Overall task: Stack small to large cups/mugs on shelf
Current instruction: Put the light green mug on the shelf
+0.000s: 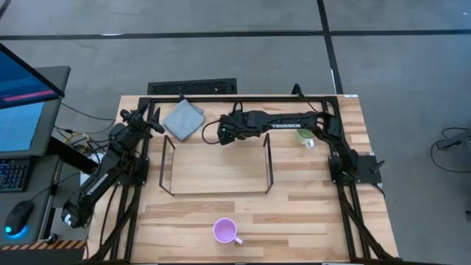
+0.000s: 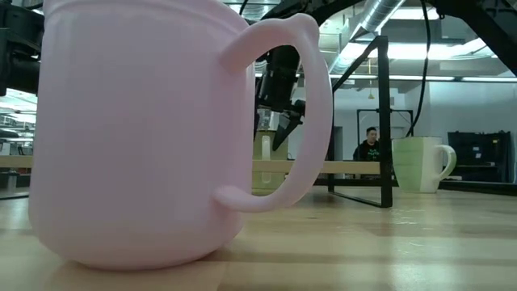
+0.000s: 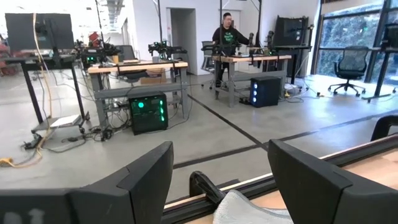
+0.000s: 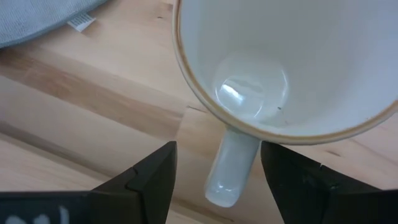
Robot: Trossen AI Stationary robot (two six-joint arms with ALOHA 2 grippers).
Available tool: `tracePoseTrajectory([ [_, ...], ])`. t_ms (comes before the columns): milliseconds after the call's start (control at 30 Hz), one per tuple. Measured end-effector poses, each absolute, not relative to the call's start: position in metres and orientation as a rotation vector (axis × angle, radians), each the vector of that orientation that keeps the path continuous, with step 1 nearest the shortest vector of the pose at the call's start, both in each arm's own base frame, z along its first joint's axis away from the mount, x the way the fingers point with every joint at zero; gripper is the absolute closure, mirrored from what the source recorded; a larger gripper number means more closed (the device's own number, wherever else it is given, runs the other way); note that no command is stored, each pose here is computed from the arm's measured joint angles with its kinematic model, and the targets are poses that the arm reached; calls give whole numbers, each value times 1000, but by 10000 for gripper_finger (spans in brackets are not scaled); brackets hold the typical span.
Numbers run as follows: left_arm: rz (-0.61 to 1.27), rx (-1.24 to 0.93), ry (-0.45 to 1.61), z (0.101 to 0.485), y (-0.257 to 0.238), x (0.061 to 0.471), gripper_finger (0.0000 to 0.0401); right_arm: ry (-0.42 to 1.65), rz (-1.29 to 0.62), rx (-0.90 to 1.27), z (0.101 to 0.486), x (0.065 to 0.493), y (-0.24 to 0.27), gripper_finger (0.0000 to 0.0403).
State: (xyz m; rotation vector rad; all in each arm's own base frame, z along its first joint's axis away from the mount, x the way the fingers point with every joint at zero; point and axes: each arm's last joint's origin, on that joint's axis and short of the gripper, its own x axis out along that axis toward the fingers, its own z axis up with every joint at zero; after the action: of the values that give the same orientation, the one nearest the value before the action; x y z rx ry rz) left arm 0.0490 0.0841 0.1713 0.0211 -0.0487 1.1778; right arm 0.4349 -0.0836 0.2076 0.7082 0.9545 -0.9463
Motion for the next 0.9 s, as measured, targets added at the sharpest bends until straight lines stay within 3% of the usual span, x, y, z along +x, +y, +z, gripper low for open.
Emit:
tracePoseTrajectory([
  [233,1174,-76,-113,171,84,49,147,945,-958,704,208,435,-80,148],
  [900,1175,-46,-93,171,84,49,147,923,-978,726,208,436,-77,148],
])
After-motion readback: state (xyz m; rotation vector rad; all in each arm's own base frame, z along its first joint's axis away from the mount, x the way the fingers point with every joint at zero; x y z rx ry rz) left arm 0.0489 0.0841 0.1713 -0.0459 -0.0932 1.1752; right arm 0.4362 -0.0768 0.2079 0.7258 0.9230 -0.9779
